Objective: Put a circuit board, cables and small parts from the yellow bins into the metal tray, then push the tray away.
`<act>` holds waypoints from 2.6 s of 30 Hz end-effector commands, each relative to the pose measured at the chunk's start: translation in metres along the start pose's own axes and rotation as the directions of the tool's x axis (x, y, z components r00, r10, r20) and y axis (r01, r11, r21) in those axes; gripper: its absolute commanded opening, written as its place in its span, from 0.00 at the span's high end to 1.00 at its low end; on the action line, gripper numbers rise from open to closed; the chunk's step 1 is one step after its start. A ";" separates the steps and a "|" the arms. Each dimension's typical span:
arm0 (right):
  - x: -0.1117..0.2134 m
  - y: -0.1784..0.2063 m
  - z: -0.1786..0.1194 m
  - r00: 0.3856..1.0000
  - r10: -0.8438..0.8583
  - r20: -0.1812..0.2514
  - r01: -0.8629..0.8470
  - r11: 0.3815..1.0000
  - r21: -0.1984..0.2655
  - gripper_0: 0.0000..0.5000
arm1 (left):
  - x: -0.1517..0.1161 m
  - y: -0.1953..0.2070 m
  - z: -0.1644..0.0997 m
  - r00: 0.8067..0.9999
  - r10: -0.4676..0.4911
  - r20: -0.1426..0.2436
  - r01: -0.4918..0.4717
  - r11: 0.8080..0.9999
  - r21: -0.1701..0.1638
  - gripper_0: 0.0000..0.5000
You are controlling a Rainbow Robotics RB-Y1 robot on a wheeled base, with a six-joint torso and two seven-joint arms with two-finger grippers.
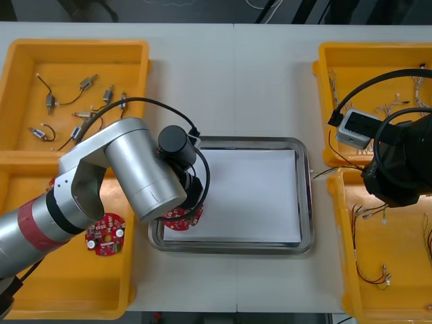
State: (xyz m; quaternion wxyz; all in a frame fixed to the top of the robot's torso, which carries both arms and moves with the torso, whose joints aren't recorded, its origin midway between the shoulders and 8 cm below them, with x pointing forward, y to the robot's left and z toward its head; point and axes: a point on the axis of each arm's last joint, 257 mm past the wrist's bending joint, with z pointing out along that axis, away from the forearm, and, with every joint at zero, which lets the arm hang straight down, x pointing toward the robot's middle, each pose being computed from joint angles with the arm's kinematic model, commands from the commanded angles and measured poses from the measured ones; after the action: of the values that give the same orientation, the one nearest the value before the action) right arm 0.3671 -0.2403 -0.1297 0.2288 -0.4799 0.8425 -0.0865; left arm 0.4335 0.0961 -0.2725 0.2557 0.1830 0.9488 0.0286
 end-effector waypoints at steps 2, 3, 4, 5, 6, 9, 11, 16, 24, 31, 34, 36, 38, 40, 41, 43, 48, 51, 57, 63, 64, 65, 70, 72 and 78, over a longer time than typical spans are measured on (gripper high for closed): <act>0.000 -0.010 -0.009 0.998 -0.058 -0.011 0.058 0.997 0.044 1.00 | -0.015 -0.024 -0.006 0.998 -0.046 0.047 0.045 0.998 0.032 1.00; 0.001 -0.010 -0.009 0.998 -0.055 -0.016 0.056 0.998 0.043 1.00 | -0.014 -0.026 -0.005 0.998 -0.046 0.046 0.044 0.998 0.035 1.00; 0.001 -0.010 -0.009 0.998 -0.058 -0.015 0.058 0.997 0.044 1.00 | -0.013 -0.027 -0.005 0.998 -0.045 0.045 0.044 0.998 0.036 1.00; 0.001 -0.011 -0.010 0.998 -0.058 -0.017 0.059 0.997 0.045 1.00 | -0.012 -0.028 -0.004 0.998 -0.043 0.045 0.041 0.998 0.037 1.00; 0.001 -0.011 -0.010 0.998 -0.057 -0.017 0.057 0.997 0.045 1.00 | -0.012 -0.028 -0.004 0.998 -0.044 0.046 0.043 0.998 0.036 1.00; 0.002 -0.011 -0.010 0.998 -0.055 -0.020 0.056 0.997 0.047 1.00 | -0.010 -0.033 -0.003 0.998 -0.047 0.046 0.045 0.998 0.043 1.00; 0.002 -0.011 -0.010 0.998 -0.055 -0.020 0.056 0.997 0.048 1.00 | -0.010 -0.034 -0.003 0.997 -0.054 0.046 0.052 0.998 0.047 1.00; 0.002 -0.012 -0.010 0.998 -0.055 -0.021 0.056 0.997 0.050 1.00 | -0.010 -0.037 -0.004 0.996 -0.074 0.044 0.071 0.996 0.055 1.00; 0.003 -0.013 -0.009 0.998 -0.052 -0.023 0.053 0.997 0.052 1.00 | -0.006 -0.041 -0.003 0.994 -0.105 0.030 0.103 0.993 0.063 0.00; 0.004 -0.013 -0.009 0.998 -0.052 -0.026 0.053 0.997 0.052 1.00 | -0.006 -0.044 -0.002 0.992 -0.120 0.039 0.117 0.991 0.068 0.00; 0.002 -0.011 -0.009 0.998 -0.060 -0.019 0.061 0.997 0.049 1.00 | -0.011 -0.045 -0.005 0.990 -0.132 0.050 0.128 0.989 0.078 0.00; 0.000 -0.010 -0.009 0.998 -0.063 -0.014 0.063 0.997 0.045 1.00 | -0.017 -0.046 -0.010 0.988 -0.145 0.061 0.139 0.986 0.091 0.00; -0.004 -0.007 -0.009 0.998 -0.070 -0.003 0.070 0.997 0.042 1.00 | -0.021 -0.044 -0.016 0.985 -0.161 0.064 0.154 0.983 0.104 0.00; -0.009 -0.002 -0.011 0.997 -0.081 0.011 0.081 0.996 0.037 1.00 | -0.027 -0.042 -0.027 0.982 -0.176 0.072 0.168 0.980 0.111 0.00; -0.010 -0.002 -0.011 0.996 -0.084 0.015 0.083 0.996 0.037 1.00 | -0.029 -0.041 -0.030 0.981 -0.179 0.075 0.170 0.979 0.113 0.00; -0.016 0.007 -0.012 0.995 -0.092 0.029 0.092 0.996 0.013 1.00 | -0.030 -0.036 -0.041 0.980 -0.183 0.080 0.174 0.979 0.106 0.00; -0.030 0.023 -0.010 0.988 -0.150 0.043 0.150 0.988 -0.019 1.00 | -0.029 -0.021 -0.061 0.979 -0.191 0.072 0.185 0.978 0.093 0.00; -0.044 0.035 -0.006 0.975 -0.215 0.050 0.217 0.976 -0.031 1.00 | -0.027 -0.007 -0.077 0.976 -0.214 0.048 0.208 0.973 0.099 0.00; -0.065 0.059 0.007 0.939 -0.339 0.057 0.341 0.939 -0.038 1.00 | -0.024 0.024 -0.100 0.971 -0.239 0.029 0.236 0.969 0.074 0.00; -0.084 0.080 0.021 0.897 -0.438 0.059 0.439 0.898 -0.022 1.00 | -0.030 0.065 -0.124 0.952 -0.305 0.033 0.303 0.951 0.053 0.00; -0.087 0.083 0.025 0.889 -0.454 0.055 0.455 0.890 -0.022 1.00 | -0.034 0.074 -0.130 0.946 -0.322 0.042 0.320 0.946 0.057 0.00; -0.090 0.085 0.029 0.883 -0.466 0.051 0.468 0.884 -0.021 1.00 | -0.037 0.081 -0.135 0.941 -0.336 0.048 0.333 0.941 0.063 0.00; -0.097 0.099 0.047 0.867 -0.497 0.038 0.498 0.866 -0.048 1.00 | -0.045 0.118 -0.154 0.915 -0.397 0.066 0.393 0.917 0.066 0.00; -0.100 0.103 0.052 0.860 -0.509 0.037 0.510 0.859 -0.052 1.00 | -0.046 0.132 -0.158 0.907 -0.416 0.068 0.413 0.909 0.057 0.00; -0.100 0.116 0.079 0.840 -0.542 0.011 0.541 0.838 -0.070 1.00 | -0.046 0.187 -0.161 0.858 -0.510 0.060 0.511 0.860 -0.009 0.00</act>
State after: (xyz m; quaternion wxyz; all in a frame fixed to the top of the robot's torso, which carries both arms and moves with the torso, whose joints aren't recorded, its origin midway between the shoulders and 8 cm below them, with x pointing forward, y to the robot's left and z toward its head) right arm 0.3555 -0.1046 -0.2059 0.1708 -0.6807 0.7035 -0.1124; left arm 0.4369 0.2274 -0.1137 0.2621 -0.0258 0.9636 -0.0455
